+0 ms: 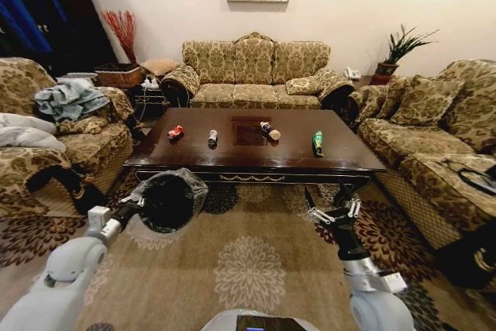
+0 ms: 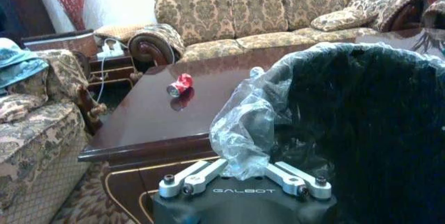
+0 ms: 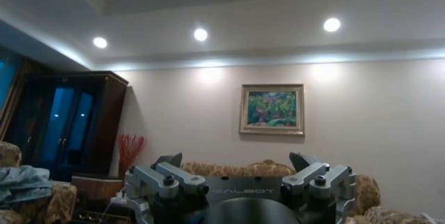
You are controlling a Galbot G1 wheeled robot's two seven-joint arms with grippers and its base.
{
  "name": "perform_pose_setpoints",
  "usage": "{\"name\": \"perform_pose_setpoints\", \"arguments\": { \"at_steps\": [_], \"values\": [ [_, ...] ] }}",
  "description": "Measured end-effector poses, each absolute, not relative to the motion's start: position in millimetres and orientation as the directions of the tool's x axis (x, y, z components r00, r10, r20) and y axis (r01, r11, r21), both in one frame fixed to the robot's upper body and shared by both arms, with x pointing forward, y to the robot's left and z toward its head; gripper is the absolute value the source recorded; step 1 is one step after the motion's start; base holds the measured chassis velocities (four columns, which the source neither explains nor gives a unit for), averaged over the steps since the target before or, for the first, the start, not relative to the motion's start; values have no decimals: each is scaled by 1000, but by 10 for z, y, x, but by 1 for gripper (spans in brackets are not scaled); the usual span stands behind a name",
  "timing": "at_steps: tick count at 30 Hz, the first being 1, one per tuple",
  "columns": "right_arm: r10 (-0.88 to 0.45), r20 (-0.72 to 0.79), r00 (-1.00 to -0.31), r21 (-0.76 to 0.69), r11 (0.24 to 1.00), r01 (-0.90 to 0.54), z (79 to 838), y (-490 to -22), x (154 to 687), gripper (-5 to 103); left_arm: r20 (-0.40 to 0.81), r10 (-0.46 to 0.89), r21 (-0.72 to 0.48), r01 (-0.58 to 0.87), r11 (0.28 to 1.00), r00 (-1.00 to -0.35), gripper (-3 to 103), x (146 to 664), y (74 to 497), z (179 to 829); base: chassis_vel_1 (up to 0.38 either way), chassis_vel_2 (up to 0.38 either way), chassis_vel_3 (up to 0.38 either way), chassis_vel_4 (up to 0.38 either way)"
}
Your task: Move to the front of the table and place the trash on the table into the trash bin.
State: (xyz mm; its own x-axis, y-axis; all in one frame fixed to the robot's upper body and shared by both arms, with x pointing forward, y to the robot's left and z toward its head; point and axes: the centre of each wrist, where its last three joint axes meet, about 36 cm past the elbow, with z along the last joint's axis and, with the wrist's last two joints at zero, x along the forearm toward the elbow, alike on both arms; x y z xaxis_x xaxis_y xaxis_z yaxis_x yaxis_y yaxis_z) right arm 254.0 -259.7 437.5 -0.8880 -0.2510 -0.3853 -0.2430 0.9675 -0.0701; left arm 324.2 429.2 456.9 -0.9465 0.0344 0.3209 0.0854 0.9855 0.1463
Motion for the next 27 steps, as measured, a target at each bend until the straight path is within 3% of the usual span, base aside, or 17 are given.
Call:
{"name": "perform_pose_setpoints", "arguments": {
  "at_steps": [27],
  "values": [
    [-255,-379,-889,-72,966,-247,4358,-2607,2546,100,348,39,152,98,984,-937,0,3217,4282,4470,0,0,0,0]
  ]
}}
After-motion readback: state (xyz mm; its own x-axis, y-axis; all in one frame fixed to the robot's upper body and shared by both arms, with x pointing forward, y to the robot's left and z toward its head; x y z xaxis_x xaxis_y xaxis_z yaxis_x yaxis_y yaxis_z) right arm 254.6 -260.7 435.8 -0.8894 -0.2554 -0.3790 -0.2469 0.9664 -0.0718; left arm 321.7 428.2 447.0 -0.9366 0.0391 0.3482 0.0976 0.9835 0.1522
